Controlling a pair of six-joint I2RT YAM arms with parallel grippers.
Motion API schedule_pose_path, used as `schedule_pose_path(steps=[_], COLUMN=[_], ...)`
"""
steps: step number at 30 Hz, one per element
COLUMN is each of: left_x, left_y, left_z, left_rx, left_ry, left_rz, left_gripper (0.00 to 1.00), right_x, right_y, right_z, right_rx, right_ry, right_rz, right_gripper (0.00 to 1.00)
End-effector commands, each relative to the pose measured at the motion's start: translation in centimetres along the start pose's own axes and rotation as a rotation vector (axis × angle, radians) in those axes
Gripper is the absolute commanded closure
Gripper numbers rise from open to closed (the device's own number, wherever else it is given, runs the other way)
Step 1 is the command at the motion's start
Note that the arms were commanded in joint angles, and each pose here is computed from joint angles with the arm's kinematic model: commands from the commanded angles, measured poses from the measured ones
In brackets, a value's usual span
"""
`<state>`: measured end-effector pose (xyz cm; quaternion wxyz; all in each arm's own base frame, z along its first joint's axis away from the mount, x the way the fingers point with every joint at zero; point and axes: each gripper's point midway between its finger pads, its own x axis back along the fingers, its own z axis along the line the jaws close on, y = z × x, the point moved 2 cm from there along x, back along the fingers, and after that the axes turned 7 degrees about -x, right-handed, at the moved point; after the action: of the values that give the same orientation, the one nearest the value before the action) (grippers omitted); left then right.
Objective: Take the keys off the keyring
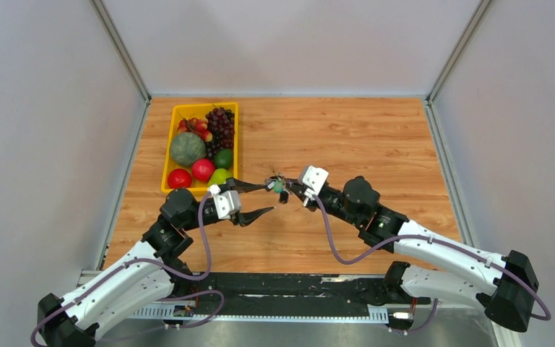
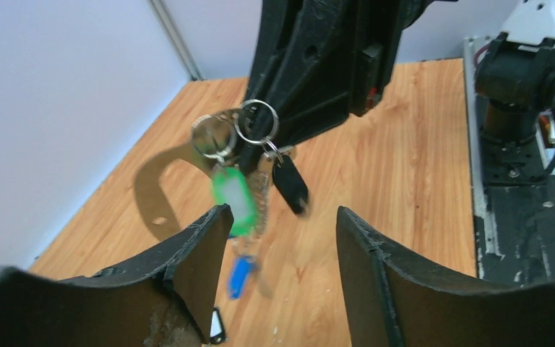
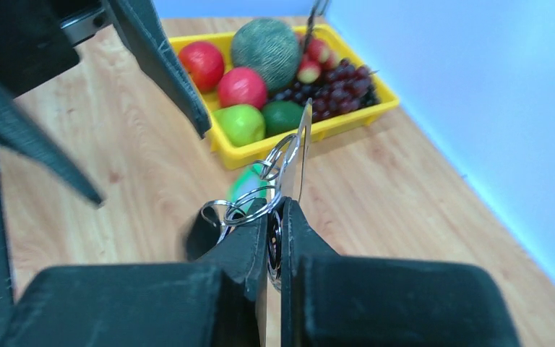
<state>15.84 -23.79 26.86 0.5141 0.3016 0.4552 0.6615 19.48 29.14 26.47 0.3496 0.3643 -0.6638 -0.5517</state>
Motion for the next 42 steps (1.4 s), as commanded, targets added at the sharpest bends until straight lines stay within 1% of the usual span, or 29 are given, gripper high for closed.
schedule_pose_path(steps=[1,6,11,16,19,23,27,30,42], left_x=[-0.1,-0.1,0.2,0.6,0.5,0.4,0.4,0.4,0.2], left_y=[1.7,1.6,1.3,1.6,1.8,2.6,3.0,3.0,2.7], left_z=[-0.7,0.1,1.3,1.8,1.4,0.5,0.2,0.1,0.1], left_rx=[-0.023,-0.028,-0.04,-0.053,-0.05,-0.041,-0.03,-0.027,-0.022], left_ry=[-0.042,0.004,0.081,0.116,0.094,0.034,0.018,0.013,0.009], left_rz=[-0.09,-0.069,-0.034,-0.038,-0.052,-0.094,-0.114,-0.115,-0.11], left_gripper=[0.31,0.29,0.31,0.32,0.33,0.37,0.4,0.44,0.43], right_x=[0.6,1.5,1.9,2.0,2.0,2.1,2.2,2.1,0.9], right_y=[6.0,8.7,9.6,9.5,9.2,8.9,8.6,8.5,7.8], right_z=[-2.4,-2.0,-1.1,0.0,0.4,0.8,1.0,1.1,2.6], right_rx=[0.186,0.35,0.416,0.428,0.427,0.424,0.414,0.406,0.392], right_ry=[-0.106,-0.081,-0.034,0.026,0.051,0.079,0.093,0.094,0.144], right_rz=[-0.215,-0.351,-0.41,-0.425,-0.423,-0.42,-0.413,-0.407,-0.399], right_gripper=[1.0,1.0,1.0,1.0,1.0,1.0,1.0,1.0,1.0])
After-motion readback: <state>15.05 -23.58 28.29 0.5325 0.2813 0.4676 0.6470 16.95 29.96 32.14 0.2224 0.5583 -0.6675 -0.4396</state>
